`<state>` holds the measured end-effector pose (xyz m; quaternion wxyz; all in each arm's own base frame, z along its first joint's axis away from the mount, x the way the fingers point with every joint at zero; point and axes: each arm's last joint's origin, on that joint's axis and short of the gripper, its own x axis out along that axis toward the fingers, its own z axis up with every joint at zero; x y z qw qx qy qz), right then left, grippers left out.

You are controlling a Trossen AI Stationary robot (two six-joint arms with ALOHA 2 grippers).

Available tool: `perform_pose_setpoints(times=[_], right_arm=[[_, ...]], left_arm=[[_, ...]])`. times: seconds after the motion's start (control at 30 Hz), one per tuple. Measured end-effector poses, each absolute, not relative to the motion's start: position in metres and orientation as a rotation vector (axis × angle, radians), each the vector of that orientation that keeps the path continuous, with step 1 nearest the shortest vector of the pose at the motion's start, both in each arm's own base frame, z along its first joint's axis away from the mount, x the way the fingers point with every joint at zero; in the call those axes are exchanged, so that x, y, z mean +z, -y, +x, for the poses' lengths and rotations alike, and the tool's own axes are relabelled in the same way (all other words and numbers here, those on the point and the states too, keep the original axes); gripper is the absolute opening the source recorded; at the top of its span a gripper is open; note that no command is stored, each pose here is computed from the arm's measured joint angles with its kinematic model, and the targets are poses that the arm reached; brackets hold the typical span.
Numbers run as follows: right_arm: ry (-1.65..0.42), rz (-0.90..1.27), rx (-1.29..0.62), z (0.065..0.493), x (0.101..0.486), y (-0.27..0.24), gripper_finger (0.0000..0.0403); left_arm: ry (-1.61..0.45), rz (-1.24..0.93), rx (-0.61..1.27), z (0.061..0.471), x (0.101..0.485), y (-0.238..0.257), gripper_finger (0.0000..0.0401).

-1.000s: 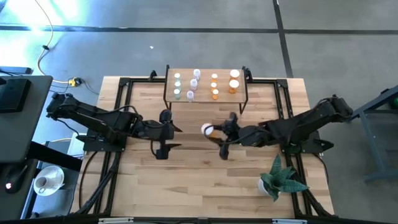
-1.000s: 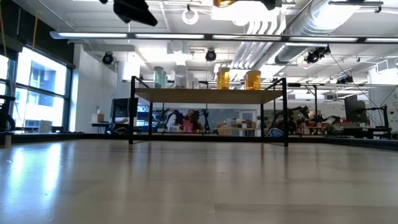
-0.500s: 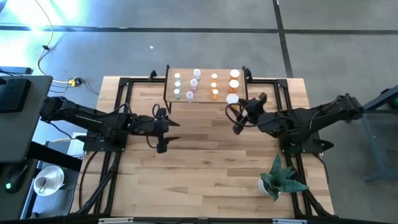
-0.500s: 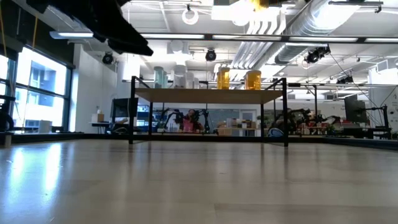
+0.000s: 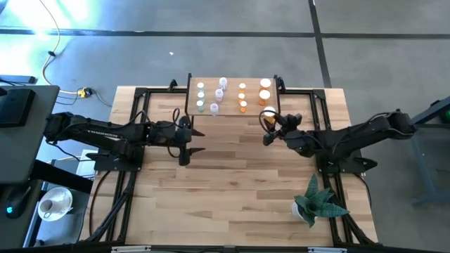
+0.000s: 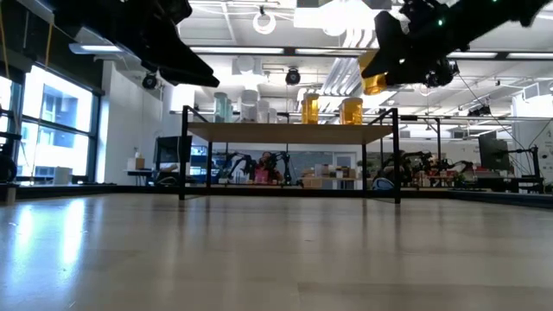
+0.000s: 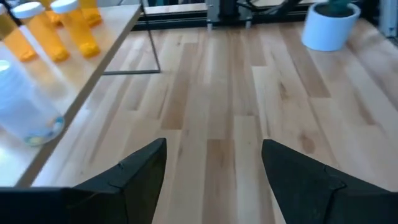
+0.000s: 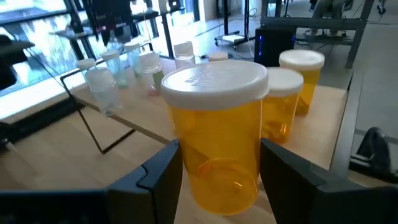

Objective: Pick and place medicine bottles onto shelf by color
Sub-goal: Put the large orange pill bottle on the shelf aligned with the other large orange pill bottles

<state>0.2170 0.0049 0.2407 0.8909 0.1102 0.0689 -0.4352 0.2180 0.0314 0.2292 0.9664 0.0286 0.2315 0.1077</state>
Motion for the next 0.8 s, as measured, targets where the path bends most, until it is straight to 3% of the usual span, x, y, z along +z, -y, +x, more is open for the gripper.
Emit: perform_pose_setpoints(times=[0.37,0.6,0.8], right_arm=[[-0.06,0.24,-0.902,0.235,0.213,-0.009,0.0183],[-0.028,0.163,-1.126,0.253,0.199,-0.006,0.0183],[-0.053,0.185,-1.159,0.271,0.19,0.013,0.0183]], left_arm=[[-0.468,0.047,0.196,0.218,0.229,-0.031,0.0255],[-0.469,0.052,0.195,0.218,0.229,-0.031,0.0255],[-0.478,0.121,0.183,0.218,0.229,-0.031,0.0255]])
